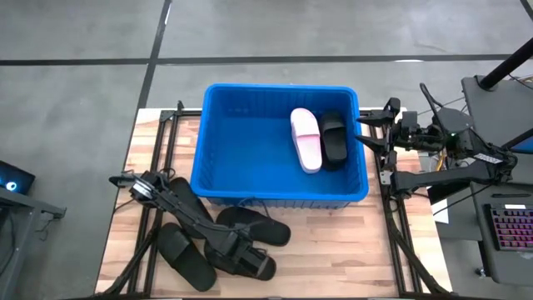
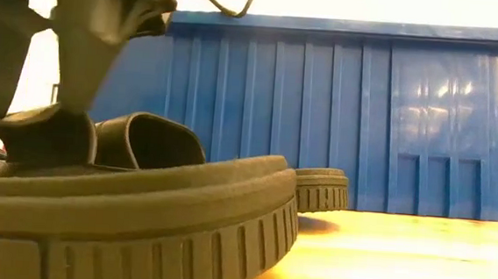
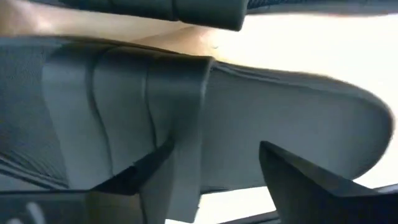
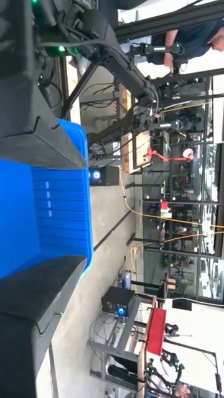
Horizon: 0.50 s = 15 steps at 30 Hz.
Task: Pick and place slides into bin
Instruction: Put the black slide into the blue container
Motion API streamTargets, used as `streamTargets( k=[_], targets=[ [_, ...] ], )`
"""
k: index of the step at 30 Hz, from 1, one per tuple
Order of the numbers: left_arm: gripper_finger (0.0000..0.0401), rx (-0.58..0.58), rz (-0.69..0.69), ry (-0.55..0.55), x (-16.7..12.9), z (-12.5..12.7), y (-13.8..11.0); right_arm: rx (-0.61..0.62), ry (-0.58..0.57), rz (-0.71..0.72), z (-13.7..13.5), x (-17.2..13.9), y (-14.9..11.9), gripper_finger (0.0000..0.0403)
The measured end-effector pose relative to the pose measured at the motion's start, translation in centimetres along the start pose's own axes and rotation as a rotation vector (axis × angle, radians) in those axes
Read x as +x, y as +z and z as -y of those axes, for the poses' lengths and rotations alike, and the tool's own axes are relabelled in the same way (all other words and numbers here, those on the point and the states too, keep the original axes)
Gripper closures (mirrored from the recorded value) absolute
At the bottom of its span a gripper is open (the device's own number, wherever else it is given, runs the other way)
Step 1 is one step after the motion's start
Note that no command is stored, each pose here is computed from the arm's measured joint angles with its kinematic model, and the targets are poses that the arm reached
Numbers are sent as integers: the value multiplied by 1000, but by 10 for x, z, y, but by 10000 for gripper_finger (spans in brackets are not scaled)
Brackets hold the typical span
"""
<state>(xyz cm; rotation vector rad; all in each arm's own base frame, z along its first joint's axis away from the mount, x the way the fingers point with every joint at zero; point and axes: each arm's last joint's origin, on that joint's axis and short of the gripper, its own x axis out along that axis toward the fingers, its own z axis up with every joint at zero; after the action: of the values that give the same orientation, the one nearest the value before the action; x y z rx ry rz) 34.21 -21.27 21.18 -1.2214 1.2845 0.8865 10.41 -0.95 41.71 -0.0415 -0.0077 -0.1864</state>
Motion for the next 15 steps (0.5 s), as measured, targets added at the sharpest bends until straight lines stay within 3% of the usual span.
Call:
streamTargets(
  k=[4, 15],
  targets=[
    [174, -34, 6, -4, -5, 2, 1, -3, 0, 0, 0, 0, 0, 177],
    [212, -38, 73, 94, -1, -9, 6, -4, 0, -1, 0, 0, 0, 177]
  ],
)
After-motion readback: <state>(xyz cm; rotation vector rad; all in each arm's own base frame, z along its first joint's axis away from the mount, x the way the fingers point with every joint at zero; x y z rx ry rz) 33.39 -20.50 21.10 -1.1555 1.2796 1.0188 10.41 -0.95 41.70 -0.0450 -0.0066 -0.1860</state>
